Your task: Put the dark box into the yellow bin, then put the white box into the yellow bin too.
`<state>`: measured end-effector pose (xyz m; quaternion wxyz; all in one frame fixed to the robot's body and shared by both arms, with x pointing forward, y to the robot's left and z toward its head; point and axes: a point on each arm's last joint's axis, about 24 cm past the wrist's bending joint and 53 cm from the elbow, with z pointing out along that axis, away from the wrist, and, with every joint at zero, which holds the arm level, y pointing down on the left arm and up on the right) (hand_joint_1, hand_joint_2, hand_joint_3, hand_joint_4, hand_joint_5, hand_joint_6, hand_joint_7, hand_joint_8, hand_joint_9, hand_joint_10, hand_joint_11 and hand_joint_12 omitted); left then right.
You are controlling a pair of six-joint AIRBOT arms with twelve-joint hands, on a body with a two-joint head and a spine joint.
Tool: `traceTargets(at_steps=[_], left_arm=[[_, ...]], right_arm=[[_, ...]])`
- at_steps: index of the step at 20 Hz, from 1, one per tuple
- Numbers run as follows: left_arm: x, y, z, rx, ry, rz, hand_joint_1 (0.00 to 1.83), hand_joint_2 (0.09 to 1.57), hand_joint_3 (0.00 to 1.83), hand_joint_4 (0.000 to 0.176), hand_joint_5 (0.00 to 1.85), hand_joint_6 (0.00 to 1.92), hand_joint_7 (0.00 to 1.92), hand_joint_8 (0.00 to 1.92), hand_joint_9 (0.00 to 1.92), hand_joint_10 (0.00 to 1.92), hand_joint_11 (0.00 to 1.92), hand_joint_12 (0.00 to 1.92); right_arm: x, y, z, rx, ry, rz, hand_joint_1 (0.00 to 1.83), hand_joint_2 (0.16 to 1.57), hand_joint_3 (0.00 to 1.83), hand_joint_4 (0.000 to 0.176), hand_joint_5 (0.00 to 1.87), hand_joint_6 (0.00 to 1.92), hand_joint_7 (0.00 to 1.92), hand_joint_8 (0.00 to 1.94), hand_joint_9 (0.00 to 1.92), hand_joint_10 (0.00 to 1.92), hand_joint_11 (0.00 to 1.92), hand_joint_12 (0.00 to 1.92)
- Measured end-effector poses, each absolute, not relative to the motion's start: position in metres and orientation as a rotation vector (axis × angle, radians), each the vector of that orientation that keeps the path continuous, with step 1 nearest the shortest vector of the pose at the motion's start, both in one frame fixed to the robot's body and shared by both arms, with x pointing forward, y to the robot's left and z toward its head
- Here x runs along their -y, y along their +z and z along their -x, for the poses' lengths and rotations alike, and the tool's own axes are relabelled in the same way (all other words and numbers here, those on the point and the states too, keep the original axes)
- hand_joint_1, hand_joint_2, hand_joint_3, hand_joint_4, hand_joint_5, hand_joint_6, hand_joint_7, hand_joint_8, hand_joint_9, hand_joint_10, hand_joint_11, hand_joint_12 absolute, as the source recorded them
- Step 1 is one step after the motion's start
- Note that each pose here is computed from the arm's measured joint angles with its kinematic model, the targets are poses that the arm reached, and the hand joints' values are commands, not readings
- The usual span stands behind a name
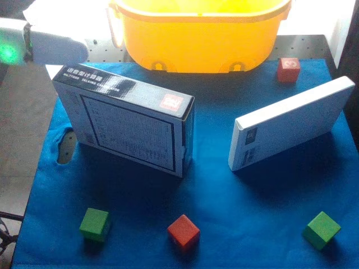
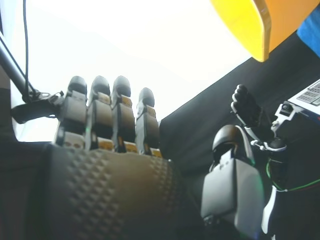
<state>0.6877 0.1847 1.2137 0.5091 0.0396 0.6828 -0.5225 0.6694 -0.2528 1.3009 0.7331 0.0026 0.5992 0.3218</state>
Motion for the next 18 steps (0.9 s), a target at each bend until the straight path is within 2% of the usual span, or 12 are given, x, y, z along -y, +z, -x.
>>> traceTargets(at_steps=[2, 3, 4, 5, 6, 7, 9, 10, 11, 13, 14, 18], left_arm=[[-0.180, 1.204, -0.685, -1.691, -1.239, -0.124, 0.55, 0.66, 0.00, 0.148, 0.00, 0.00, 0.00, 0.00, 0.00, 0.00, 0.00, 0.00], [-0.177, 1.201, -0.684, -1.709, -1.243, -0.131, 0.56, 0.63, 0.00, 0.122, 0.00, 0.00, 0.00, 0.00, 0.00, 0.00, 0.00, 0.00], [-0.175, 1.200, -0.682, -1.719, -1.246, -0.143, 0.55, 0.60, 0.00, 0.121, 0.00, 0.00, 0.00, 0.00, 0.00, 0.00, 0.00, 0.00], [-0.172, 1.199, -0.680, -1.726, -1.252, -0.148, 0.51, 0.62, 0.00, 0.121, 0.00, 0.00, 0.00, 0.00, 0.00, 0.00, 0.00, 0.00], [-0.169, 1.196, -0.678, -1.737, -1.252, -0.164, 0.44, 0.70, 0.03, 0.142, 0.00, 0.00, 0.00, 0.00, 0.00, 0.00, 0.00, 0.00], [-0.162, 1.192, -0.675, -1.754, -1.248, -0.194, 0.32, 0.74, 0.04, 0.138, 0.00, 0.00, 0.00, 0.00, 0.00, 0.00, 0.02, 0.01], [-0.155, 1.188, -0.675, -1.775, -1.258, -0.195, 0.34, 0.70, 0.02, 0.146, 0.00, 0.00, 0.00, 0.00, 0.00, 0.00, 0.05, 0.02], [-0.150, 1.185, -0.674, -1.787, -1.253, -0.213, 0.40, 0.63, 0.00, 0.158, 0.00, 0.00, 0.00, 0.00, 0.00, 0.00, 0.05, 0.02], [-0.143, 1.181, -0.673, -1.802, -1.252, -0.236, 0.46, 0.74, 0.00, 0.097, 0.00, 0.00, 0.00, 0.00, 0.00, 0.00, 0.01, 0.00], [-0.132, 1.173, -0.673, -1.828, -1.256, -0.267, 0.57, 0.82, 0.02, 0.040, 0.00, 0.00, 0.00, 0.00, 0.00, 0.00, 0.00, 0.00], [-0.129, 1.169, -0.674, -1.843, -1.262, -0.263, 0.57, 0.81, 0.02, 0.035, 0.00, 0.00, 0.00, 0.00, 0.00, 0.00, 0.00, 0.00], [-0.126, 1.159, -0.677, -1.881, -1.240, -0.274, 0.49, 0.73, 0.00, 0.108, 0.00, 0.00, 0.00, 0.00, 0.00, 0.00, 0.05, 0.02]], right_arm=[[0.253, 1.301, -0.669, -1.318, 0.707, -0.006, 0.25, 1.05, 0.01, 0.176, 0.19, 0.01, 0.22, 0.00, 0.06, 0.00, 0.01, 0.00], [0.253, 1.301, -0.669, -1.318, 0.707, -0.004, 0.25, 1.04, 0.00, 0.176, 0.20, 0.01, 0.22, 0.00, 0.06, 0.00, 0.02, 0.01], [0.252, 1.301, -0.669, -1.318, 0.707, -0.003, 0.25, 1.05, 0.00, 0.168, 0.19, 0.00, 0.22, 0.00, 0.07, 0.00, 0.01, 0.00], [0.253, 1.301, -0.669, -1.318, 0.707, -0.003, 0.24, 1.03, 0.00, 0.174, 0.18, 0.00, 0.20, 0.00, 0.06, 0.00, 0.00, 0.00], [0.253, 1.301, -0.669, -1.318, 0.707, -0.003, 0.26, 1.03, 0.00, 0.176, 0.18, 0.00, 0.20, 0.00, 0.04, 0.00, 0.00, 0.00], [0.253, 1.301, -0.669, -1.318, 0.707, -0.004, 0.25, 1.02, 0.00, 0.173, 0.17, 0.00, 0.21, 0.00, 0.07, 0.01, 0.01, 0.01], [0.252, 1.301, -0.669, -1.318, 0.707, -0.003, 0.23, 1.03, 0.00, 0.164, 0.13, 0.00, 0.20, 0.00, 0.08, 0.01, 0.03, 0.01], [0.252, 1.301, -0.669, -1.318, 0.707, -0.003, 0.23, 1.04, 0.00, 0.174, 0.11, 0.00, 0.16, 0.00, 0.08, 0.01, 0.03, 0.01], [0.252, 1.301, -0.669, -1.318, 0.707, -0.003, 0.21, 1.05, 0.01, 0.176, 0.04, 0.00, 0.13, 0.00, 0.07, 0.01, 0.02, 0.01], [0.252, 1.301, -0.669, -1.319, 0.707, -0.003, 0.22, 1.05, 0.00, 0.176, 0.00, 0.00, 0.14, 0.01, 0.06, 0.00, 0.00, 0.00], [0.252, 1.301, -0.669, -1.319, 0.707, -0.003, 0.22, 1.05, 0.00, 0.176, 0.00, 0.00, 0.15, 0.01, 0.06, 0.00, 0.00, 0.00], [0.252, 1.300, -0.669, -1.319, 0.709, -0.003, 0.19, 1.10, 0.01, 0.176, 0.01, 0.00, 0.16, 0.01, 0.06, 0.00, 0.00, 0.00]])
